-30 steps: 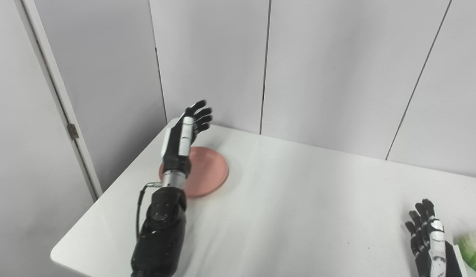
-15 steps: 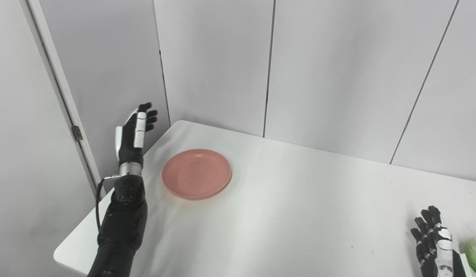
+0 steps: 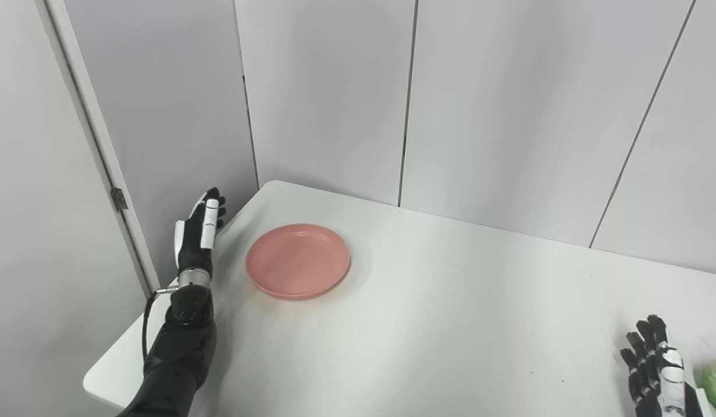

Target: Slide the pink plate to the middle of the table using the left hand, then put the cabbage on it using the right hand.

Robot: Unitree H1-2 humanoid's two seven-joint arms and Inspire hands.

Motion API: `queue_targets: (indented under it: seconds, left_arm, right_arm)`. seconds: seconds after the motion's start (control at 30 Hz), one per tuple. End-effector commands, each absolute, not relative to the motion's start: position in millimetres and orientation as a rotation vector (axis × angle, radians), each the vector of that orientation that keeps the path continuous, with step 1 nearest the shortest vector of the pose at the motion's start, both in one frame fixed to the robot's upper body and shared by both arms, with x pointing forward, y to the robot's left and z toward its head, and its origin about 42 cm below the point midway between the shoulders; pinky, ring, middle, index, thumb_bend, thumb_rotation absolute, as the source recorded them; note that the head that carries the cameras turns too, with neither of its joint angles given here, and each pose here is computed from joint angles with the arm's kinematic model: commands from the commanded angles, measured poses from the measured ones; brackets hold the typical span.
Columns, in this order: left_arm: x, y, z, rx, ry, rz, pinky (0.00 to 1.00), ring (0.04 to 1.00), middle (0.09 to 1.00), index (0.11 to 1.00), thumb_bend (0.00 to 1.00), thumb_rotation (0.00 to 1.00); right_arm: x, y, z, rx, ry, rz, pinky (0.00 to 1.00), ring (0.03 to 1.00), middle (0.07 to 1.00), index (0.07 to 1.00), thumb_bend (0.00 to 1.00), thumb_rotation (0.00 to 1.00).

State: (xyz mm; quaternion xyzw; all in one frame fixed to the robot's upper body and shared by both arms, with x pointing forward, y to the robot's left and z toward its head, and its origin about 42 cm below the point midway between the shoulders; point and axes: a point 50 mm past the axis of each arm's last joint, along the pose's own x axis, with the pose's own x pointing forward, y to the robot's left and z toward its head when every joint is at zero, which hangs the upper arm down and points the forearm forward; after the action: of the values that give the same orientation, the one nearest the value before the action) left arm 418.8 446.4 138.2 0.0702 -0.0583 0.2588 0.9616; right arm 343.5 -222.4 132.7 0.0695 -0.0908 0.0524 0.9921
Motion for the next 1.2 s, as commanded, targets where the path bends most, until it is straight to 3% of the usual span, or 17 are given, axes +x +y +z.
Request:
queue_targets:
  seconds: [0.0, 0.47, 0.83, 1.17]
  left_arm:
    - [436.4, 441.4, 161.9, 0.147, -0.199, 0.482, 0.84, 0.853, 0.851, 0.837, 0.74, 1.0]
    - [450.3, 390.3, 136.0, -0.014, -0.149, 0.32, 0.89, 0.878, 0.866, 0.856, 0.76, 1.0]
    - [452.3, 358.1, 144.2, -0.125, -0.127, 0.206, 0.85, 0.859, 0.843, 0.835, 0.78, 1.0]
    - [449.8, 318.9, 153.9, -0.286, -0.115, 0.061, 0.86, 0.854, 0.836, 0.822, 0.76, 1.0]
  right_arm:
    - [343.3, -220.2, 139.0, 0.149, -0.203, 0.104, 1.0, 1.0, 1.0, 1.0, 0.59, 0.99]
    - [340.9, -218.6, 141.0, 0.153, -0.2, 0.082, 1.0, 1.0, 1.0, 1.0, 0.58, 0.97]
    - [339.4, -217.1, 140.9, 0.133, -0.189, 0.092, 1.0, 1.0, 1.0, 1.0, 0.58, 0.97]
    - [339.2, -208.9, 138.7, 0.11, -0.193, 0.091, 1.0, 1.0, 1.0, 1.0, 0.67, 0.94]
